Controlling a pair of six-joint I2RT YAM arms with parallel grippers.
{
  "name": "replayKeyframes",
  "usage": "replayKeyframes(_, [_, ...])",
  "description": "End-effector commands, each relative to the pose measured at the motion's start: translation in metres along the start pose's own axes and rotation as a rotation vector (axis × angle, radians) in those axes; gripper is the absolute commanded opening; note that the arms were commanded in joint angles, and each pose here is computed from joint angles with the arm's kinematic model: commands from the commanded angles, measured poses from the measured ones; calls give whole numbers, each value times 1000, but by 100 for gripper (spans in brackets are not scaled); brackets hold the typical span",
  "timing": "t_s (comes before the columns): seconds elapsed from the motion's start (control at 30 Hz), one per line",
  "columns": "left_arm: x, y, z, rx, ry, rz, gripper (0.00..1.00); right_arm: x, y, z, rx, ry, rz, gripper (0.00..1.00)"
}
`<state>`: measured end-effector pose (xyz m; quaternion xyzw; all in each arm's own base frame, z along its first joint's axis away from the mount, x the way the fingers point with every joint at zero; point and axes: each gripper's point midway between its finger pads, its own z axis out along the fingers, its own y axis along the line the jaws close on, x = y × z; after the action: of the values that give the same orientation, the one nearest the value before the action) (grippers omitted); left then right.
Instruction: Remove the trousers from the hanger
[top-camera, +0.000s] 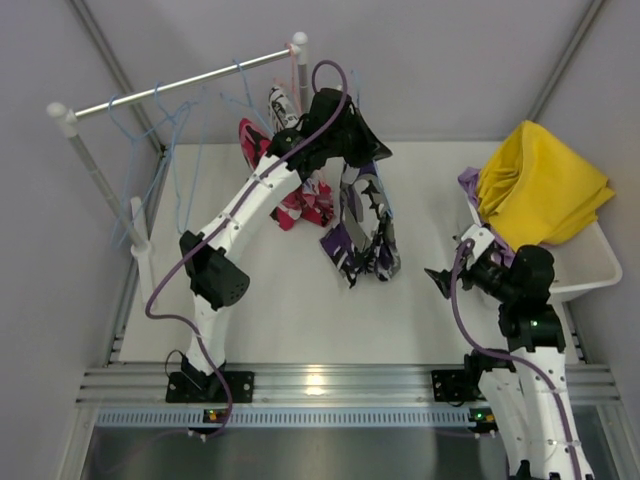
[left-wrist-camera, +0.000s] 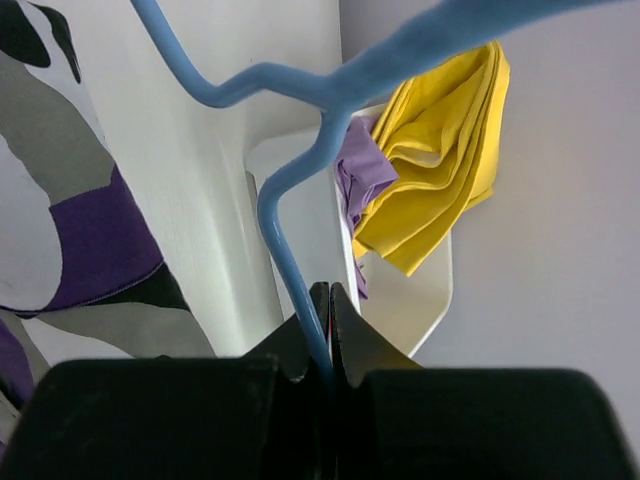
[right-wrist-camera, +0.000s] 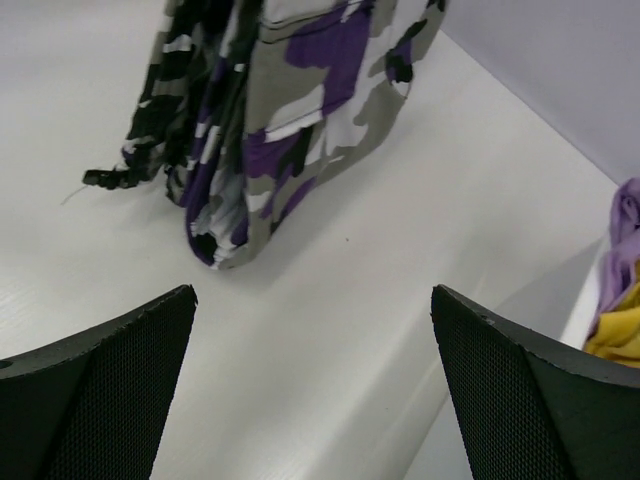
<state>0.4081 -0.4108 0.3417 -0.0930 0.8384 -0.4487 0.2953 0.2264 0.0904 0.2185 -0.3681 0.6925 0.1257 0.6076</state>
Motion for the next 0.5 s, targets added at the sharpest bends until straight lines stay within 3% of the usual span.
replayKeyframes(0.0, [-34,-97,-47,314,-106,-54,0,-9,18,12,-127,-62,11,100])
replayKeyframes(0.2, [-36,-113,-55,377,-91,-103,0,-23,19,40,-98,-148,157,100])
replayKeyframes(0.47, [-33,-138,-73,481,-48,-142,0,13,20,70,-12,-49,200,100])
